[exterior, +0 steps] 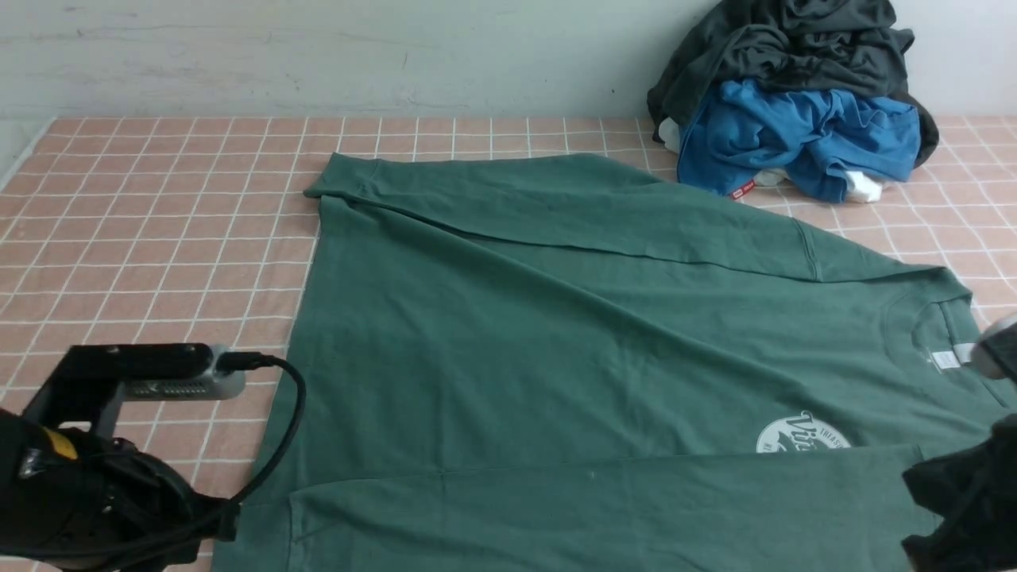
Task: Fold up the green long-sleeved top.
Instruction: Use the left arm to clamp the cuff closest to it
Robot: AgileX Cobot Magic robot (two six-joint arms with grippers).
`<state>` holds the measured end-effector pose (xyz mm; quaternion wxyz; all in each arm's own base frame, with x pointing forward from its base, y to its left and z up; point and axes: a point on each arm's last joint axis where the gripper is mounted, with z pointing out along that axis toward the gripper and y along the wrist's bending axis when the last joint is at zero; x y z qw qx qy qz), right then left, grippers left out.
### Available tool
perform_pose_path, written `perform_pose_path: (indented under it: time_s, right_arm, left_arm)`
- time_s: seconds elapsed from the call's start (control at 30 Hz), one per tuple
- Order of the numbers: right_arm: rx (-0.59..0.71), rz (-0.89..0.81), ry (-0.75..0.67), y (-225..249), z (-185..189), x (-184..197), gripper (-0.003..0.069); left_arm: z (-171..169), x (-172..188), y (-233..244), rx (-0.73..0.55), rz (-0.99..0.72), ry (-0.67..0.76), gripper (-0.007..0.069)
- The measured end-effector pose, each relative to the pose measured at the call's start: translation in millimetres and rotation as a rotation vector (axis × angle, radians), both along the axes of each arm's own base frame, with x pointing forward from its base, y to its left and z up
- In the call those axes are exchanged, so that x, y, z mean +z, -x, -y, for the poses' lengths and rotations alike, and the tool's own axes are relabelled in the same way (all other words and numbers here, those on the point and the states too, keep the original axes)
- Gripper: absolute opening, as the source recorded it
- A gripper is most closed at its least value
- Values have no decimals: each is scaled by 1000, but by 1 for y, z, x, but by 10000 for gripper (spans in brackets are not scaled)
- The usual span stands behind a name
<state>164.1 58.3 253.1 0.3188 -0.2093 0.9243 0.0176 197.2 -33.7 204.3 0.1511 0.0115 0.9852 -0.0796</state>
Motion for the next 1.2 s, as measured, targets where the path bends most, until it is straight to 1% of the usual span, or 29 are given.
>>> perform_pose_path:
  time_s: [0.13,0.17,0.2,0.27,0.33,0.37,0.43,0.5,0.53,0.57,0.6,0.67,0.87,1.0,1.1,1.2]
  right_arm:
    - [32,54,-21,-7,-7,0,-10]
    - [33,58,-22,-8,-7,1,-10]
    - [35,77,-30,-9,-8,2,-10]
    - [36,91,-36,-10,-9,4,-10]
    - [37,97,-39,-11,-9,4,-10]
    - [37,100,-40,-11,-9,4,-10]
    - [37,103,-41,-11,-9,4,-10]
    - [37,103,-41,-11,-9,4,-10]
    - [37,103,-41,-11,-9,4,-10]
    - [37,104,-42,-11,-9,5,-10]
    - [37,104,-42,-11,-9,5,-10]
    - [37,103,-41,-11,-9,4,-10]
    - [38,103,-41,-12,-10,4,-10]
    - [37,103,-42,-12,-10,4,-10]
    - [34,102,-52,-12,-10,4,-10]
    - [29,100,-66,-12,-11,4,-10]
  left_arm:
    - [2,-23,-19,35,-34,7,350]
    - [2,-24,-20,37,-32,7,358]
    - [3,-29,-25,51,-31,14,404]
    - [4,-36,-34,73,-32,27,442]
    - [5,-42,-39,78,-39,32,429]
    - [6,-47,-42,70,-43,30,395]
    - [6,-53,-46,55,-55,25,306]
    - [7,-54,-49,45,-53,23,192]
    - [7,-54,-49,45,-54,26,156]
    - [8,-54,-50,45,-53,30,90]
    - [8,-53,-50,45,-52,32,63]
    - [9,-51,-50,42,-51,35,39]
    - [10,-23,-49,17,1,53,37]
    - [10,-21,-48,7,-11,50,39]
    - [10,-28,-48,3,-44,45,65]
    - [10,-34,-49,4,-70,42,128]
